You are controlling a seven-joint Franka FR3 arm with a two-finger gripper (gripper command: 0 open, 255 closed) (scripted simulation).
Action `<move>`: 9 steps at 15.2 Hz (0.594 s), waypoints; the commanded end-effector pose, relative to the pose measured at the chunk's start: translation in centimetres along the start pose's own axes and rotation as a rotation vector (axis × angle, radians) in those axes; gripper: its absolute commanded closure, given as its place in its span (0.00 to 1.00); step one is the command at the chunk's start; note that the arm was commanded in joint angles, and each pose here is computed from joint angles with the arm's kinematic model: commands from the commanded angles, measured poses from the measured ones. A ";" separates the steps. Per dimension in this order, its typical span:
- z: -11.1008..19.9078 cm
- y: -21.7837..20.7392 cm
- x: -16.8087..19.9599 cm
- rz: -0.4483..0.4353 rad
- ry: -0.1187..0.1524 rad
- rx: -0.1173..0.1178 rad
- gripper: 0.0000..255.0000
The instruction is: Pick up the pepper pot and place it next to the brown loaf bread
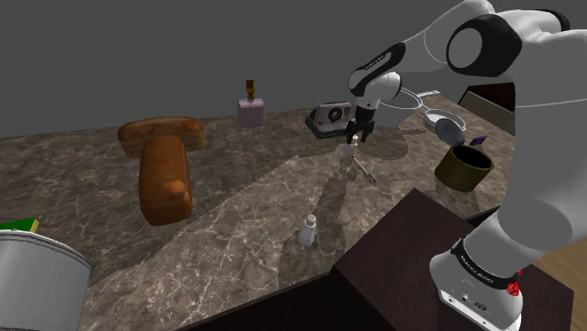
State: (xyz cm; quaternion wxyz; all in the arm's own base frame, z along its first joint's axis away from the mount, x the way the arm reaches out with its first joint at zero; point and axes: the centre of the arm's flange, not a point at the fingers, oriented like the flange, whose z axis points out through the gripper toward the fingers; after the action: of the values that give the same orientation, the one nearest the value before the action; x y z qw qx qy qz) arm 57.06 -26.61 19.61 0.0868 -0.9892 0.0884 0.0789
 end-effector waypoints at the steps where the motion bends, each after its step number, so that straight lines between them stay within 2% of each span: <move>1: 0.9 0.0 0.0 0.000 0.000 0.000 0.00; 8: 0.9 0.0 0.0 0.000 0.000 0.000 0.00; 9: 0.9 0.0 0.0 0.000 0.000 0.000 1.00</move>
State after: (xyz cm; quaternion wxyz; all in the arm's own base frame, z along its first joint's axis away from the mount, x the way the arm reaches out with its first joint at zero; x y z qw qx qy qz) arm 56.92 -26.45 18.77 0.0867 -0.9892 0.0884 0.0787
